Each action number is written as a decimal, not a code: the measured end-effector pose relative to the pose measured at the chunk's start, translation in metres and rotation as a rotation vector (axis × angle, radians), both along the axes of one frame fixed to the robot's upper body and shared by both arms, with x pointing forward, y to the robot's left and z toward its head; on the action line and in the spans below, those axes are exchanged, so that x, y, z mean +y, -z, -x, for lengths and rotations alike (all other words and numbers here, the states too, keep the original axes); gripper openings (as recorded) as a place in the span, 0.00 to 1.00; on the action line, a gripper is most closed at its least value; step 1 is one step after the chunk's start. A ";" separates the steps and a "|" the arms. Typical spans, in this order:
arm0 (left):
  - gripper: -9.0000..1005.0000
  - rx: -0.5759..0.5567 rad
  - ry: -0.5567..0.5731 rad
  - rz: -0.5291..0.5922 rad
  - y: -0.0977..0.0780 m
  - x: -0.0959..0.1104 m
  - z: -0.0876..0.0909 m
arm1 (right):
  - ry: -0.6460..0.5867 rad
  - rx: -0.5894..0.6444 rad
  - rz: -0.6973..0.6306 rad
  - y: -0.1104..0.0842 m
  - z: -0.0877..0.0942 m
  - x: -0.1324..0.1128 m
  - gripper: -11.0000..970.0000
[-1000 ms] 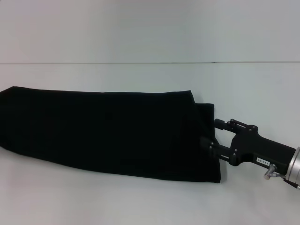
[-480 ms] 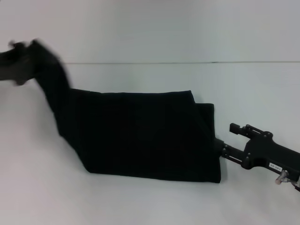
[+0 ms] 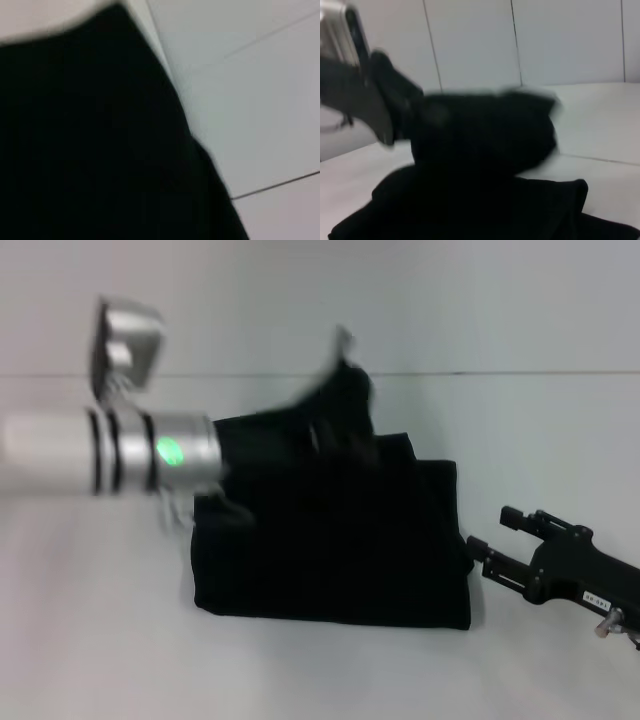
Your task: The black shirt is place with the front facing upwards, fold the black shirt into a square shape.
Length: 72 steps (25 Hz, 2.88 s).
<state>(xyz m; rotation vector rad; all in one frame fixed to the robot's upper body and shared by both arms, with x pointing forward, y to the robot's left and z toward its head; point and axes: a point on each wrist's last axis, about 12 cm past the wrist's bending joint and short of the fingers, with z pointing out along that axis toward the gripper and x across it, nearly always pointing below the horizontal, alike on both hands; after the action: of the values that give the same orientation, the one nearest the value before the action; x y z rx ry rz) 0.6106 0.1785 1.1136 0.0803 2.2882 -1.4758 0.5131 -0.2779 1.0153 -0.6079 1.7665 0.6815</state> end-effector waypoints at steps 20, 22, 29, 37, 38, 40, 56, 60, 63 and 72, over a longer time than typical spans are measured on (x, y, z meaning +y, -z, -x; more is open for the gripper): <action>0.08 -0.021 0.073 0.142 0.046 -0.028 0.044 | 0.071 0.030 -0.001 -0.009 -0.052 0.044 0.76; 0.08 -0.017 0.084 0.143 0.047 -0.027 0.047 | 0.059 0.024 0.003 -0.013 -0.059 0.051 0.76; 0.08 -0.007 0.181 0.093 0.052 -0.033 0.056 | 0.083 0.002 0.004 -0.027 -0.082 0.065 0.76; 0.08 -0.023 0.217 0.065 0.053 -0.041 0.057 | 0.166 -0.006 -0.046 -0.029 -0.084 0.053 0.76; 0.08 -0.029 0.220 0.062 0.054 -0.043 0.057 | 0.177 -0.004 -0.050 -0.029 -0.084 0.050 0.76; 0.08 -0.032 0.219 0.050 0.055 -0.047 0.057 | 0.204 -0.001 -0.064 -0.027 -0.082 0.046 0.76; 0.33 -0.176 0.365 0.252 0.023 -0.058 0.063 | 0.564 0.037 -0.262 -0.011 -0.055 -0.014 0.76; 0.47 -0.273 0.451 0.316 0.009 -0.042 0.069 | 0.522 0.078 -0.288 -0.009 -0.050 -0.014 0.76; 0.59 -0.368 0.435 0.296 0.004 -0.012 0.071 | 0.400 0.152 -0.336 -0.014 -0.045 -0.016 0.76; 0.85 -0.752 0.222 -0.007 0.018 0.091 0.085 | 0.170 0.567 -0.355 -0.058 -0.072 -0.029 0.76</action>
<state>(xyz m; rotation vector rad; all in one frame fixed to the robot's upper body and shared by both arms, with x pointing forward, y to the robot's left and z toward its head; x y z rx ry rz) 0.5255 0.2699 1.0953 0.7730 1.6976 -1.2419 0.5855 -0.3070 1.0733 -0.0110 2.1088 1.0896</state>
